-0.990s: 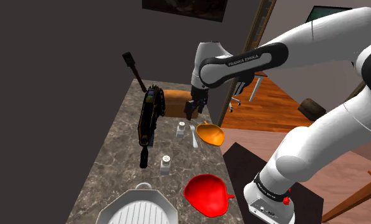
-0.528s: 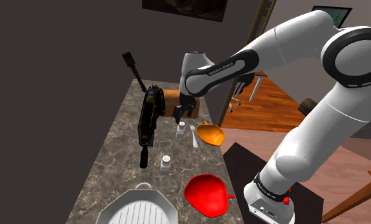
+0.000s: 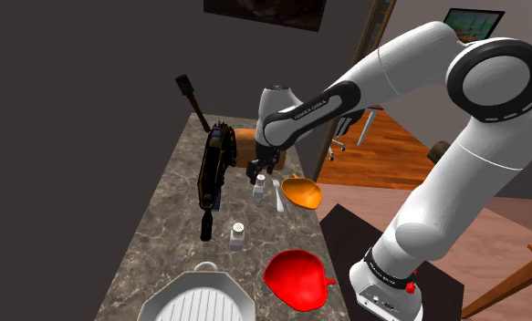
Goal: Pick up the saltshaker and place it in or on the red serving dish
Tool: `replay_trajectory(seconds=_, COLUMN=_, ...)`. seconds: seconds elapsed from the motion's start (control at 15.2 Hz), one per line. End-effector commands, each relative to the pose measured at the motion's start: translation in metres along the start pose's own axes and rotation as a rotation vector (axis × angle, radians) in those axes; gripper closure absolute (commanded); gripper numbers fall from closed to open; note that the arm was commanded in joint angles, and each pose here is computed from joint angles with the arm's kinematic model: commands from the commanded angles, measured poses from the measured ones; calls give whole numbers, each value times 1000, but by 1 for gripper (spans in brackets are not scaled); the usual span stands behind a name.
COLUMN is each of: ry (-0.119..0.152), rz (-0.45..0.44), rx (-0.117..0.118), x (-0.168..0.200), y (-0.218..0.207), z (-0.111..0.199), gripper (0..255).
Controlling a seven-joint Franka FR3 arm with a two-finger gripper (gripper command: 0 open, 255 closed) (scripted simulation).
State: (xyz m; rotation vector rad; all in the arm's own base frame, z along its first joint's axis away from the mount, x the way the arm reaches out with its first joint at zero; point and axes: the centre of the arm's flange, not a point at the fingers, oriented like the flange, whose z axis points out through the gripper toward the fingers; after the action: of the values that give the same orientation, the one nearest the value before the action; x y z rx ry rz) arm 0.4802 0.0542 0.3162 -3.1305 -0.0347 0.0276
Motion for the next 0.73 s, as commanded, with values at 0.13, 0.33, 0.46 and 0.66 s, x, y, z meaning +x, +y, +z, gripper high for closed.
replay_trajectory(seconds=0.13, ry=0, rz=0, rx=0, x=0, y=0, z=1, gripper=0)
replay_trajectory(seconds=0.33, ry=0, rz=0, rx=0, x=0, y=0, z=1, gripper=255)
replay_trajectory(seconds=0.46, ry=0, rz=0, rx=0, x=0, y=0, z=1, gripper=255)
replay_trajectory(seconds=0.66, ry=0, rz=0, rx=0, x=0, y=0, z=1, gripper=255)
